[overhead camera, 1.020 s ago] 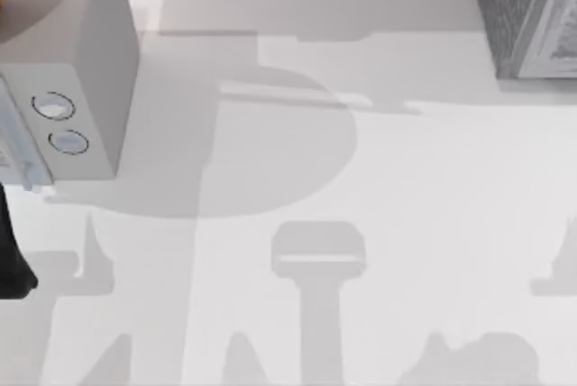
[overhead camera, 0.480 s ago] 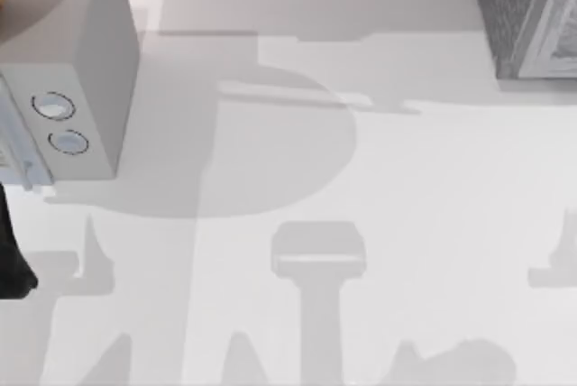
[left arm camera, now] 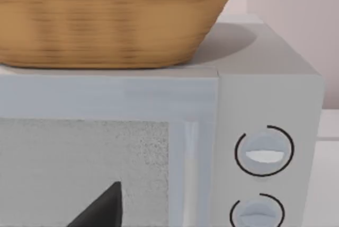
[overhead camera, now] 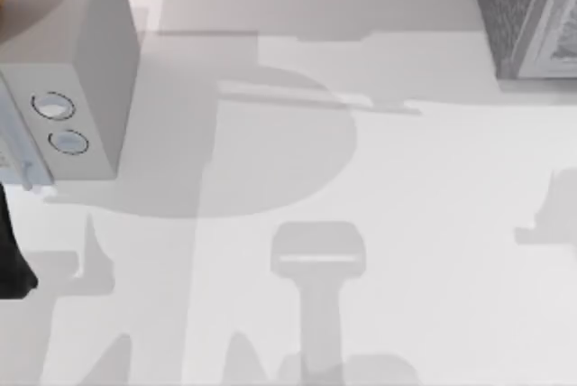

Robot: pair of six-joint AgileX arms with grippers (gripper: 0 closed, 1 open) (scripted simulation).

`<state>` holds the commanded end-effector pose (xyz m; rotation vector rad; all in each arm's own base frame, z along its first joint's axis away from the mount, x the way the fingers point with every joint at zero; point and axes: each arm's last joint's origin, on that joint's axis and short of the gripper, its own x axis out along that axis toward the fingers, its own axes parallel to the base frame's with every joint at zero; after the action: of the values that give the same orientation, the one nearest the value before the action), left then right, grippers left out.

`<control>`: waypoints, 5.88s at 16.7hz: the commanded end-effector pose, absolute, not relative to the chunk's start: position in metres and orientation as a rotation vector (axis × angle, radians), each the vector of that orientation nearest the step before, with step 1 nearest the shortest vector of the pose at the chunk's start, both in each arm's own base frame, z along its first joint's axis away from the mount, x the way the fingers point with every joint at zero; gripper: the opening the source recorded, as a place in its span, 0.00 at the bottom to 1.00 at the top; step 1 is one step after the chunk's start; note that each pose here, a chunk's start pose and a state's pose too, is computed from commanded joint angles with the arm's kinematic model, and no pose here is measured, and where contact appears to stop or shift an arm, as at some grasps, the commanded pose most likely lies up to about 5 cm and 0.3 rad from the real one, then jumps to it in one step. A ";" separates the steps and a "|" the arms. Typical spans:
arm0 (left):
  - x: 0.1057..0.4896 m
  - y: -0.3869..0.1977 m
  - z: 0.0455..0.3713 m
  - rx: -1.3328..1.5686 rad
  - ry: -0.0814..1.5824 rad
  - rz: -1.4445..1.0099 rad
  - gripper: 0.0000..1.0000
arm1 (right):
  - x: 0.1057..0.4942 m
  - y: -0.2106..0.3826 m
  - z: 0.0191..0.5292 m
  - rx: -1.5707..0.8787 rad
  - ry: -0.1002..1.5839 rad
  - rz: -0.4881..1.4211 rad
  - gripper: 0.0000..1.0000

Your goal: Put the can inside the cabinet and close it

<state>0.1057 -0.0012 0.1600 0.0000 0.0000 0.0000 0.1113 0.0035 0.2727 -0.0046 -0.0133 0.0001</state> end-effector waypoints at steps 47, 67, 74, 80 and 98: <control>0.106 -0.001 0.160 0.000 0.000 0.000 1.00 | 0.284 0.049 0.531 0.001 -0.015 -0.003 0.00; 0.106 -0.001 0.160 0.000 0.000 0.000 1.00 | 0.377 0.050 0.539 0.003 0.001 -0.001 0.00; 0.106 -0.001 0.160 0.000 0.000 0.000 1.00 | 0.404 0.045 0.531 0.004 0.001 -0.002 0.00; 0.106 -0.001 0.160 0.000 0.000 0.000 1.00 | 0.406 0.045 0.530 0.004 0.001 -0.002 0.00; 0.106 -0.001 0.160 0.000 0.000 0.000 1.00 | 0.406 0.045 0.530 0.004 0.001 -0.002 1.00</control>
<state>0.1057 -0.0012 0.1600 0.0000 0.0000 0.0000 0.4059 0.0450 0.5299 0.0037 0.0013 -0.0017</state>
